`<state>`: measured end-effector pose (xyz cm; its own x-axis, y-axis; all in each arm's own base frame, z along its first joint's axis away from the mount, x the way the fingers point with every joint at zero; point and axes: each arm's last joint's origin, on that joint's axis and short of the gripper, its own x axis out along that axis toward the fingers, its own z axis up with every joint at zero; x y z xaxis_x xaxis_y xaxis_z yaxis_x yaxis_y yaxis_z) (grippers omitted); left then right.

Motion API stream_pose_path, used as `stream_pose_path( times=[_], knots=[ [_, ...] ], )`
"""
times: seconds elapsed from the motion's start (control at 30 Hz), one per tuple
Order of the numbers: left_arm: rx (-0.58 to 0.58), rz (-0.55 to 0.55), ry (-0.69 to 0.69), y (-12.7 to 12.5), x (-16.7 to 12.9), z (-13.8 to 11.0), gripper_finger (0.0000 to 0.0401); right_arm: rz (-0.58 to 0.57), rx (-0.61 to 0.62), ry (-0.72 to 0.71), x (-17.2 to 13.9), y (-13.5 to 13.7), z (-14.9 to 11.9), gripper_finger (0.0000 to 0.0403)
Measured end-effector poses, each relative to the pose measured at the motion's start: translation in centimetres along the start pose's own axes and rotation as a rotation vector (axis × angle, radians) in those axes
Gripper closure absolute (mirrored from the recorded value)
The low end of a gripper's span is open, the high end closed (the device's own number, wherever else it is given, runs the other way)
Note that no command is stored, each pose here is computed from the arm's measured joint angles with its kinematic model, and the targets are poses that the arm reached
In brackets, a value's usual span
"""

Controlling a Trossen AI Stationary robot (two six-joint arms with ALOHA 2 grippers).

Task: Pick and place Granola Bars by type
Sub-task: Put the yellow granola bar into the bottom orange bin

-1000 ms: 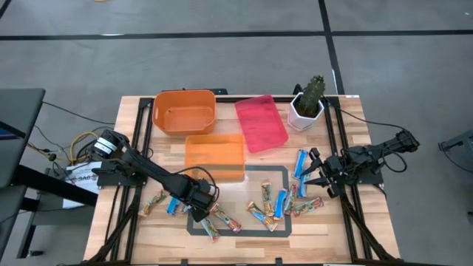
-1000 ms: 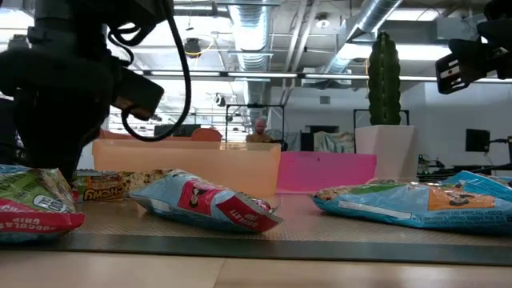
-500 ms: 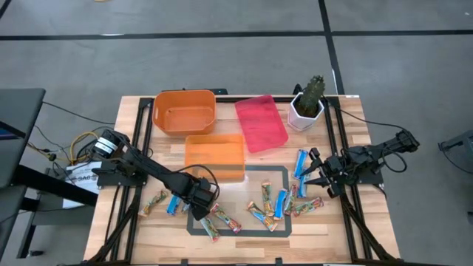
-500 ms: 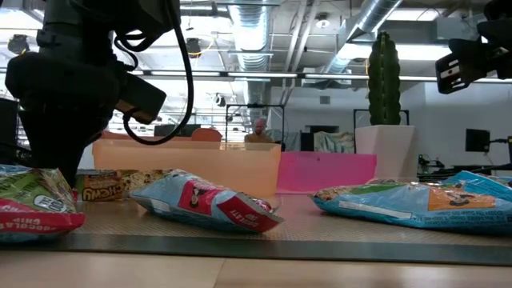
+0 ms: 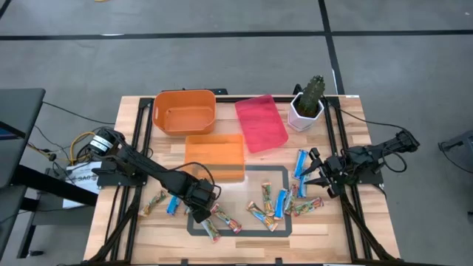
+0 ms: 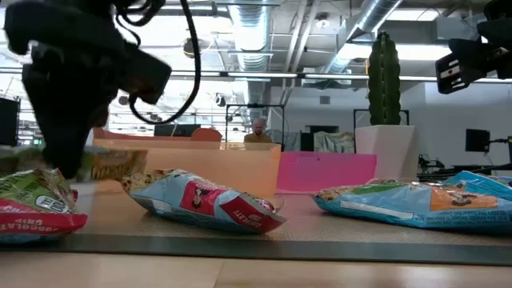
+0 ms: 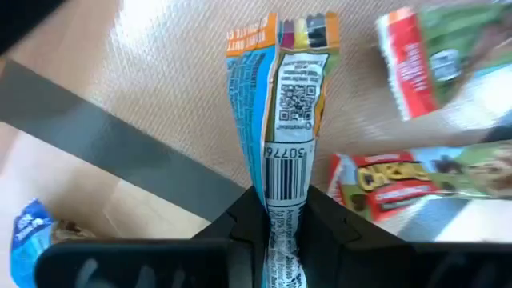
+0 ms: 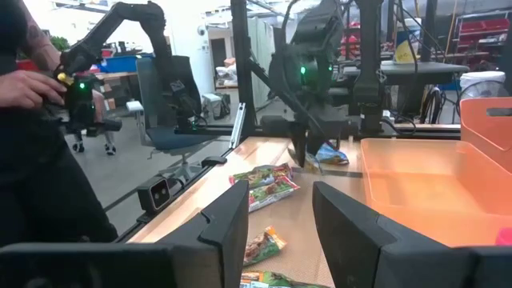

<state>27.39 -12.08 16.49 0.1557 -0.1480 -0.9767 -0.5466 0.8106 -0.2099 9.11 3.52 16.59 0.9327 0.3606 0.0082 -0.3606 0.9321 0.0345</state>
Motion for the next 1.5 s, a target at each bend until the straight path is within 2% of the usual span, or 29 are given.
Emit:
stream_pose_path(
  times=[0.23, 0.77, 0.87, 1.2, 1.5],
  knots=[
    [0.005, -0.159, -0.151, -0.8, -3.0, 0.4, 0.0353, 0.000, 0.000, 0.000, 0.0, 0.0, 0.0, 0.0268],
    [-0.150, -0.623, -0.775, -1.1, -12.2, 4.7, 0.0354, 0.000, 0.000, 0.000, 0.0, 0.0, 0.0, 0.0270],
    [-0.160, -0.629, -0.830, -0.9, -12.6, 5.2, 0.0354, 0.000, 0.000, 0.000, 0.0, 0.0, 0.0, 0.0270],
    [-0.199, -0.563, -0.859, -0.2, -12.4, 5.8, 0.0354, 0.000, 0.000, 0.000, 0.0, 0.0, 0.0, 0.0270],
    [-0.336, -0.470, -0.885, 3.2, -12.5, 8.6, 0.0354, 0.000, 0.000, 0.000, 0.0, 0.0, 0.0, 0.0270]
  ],
)
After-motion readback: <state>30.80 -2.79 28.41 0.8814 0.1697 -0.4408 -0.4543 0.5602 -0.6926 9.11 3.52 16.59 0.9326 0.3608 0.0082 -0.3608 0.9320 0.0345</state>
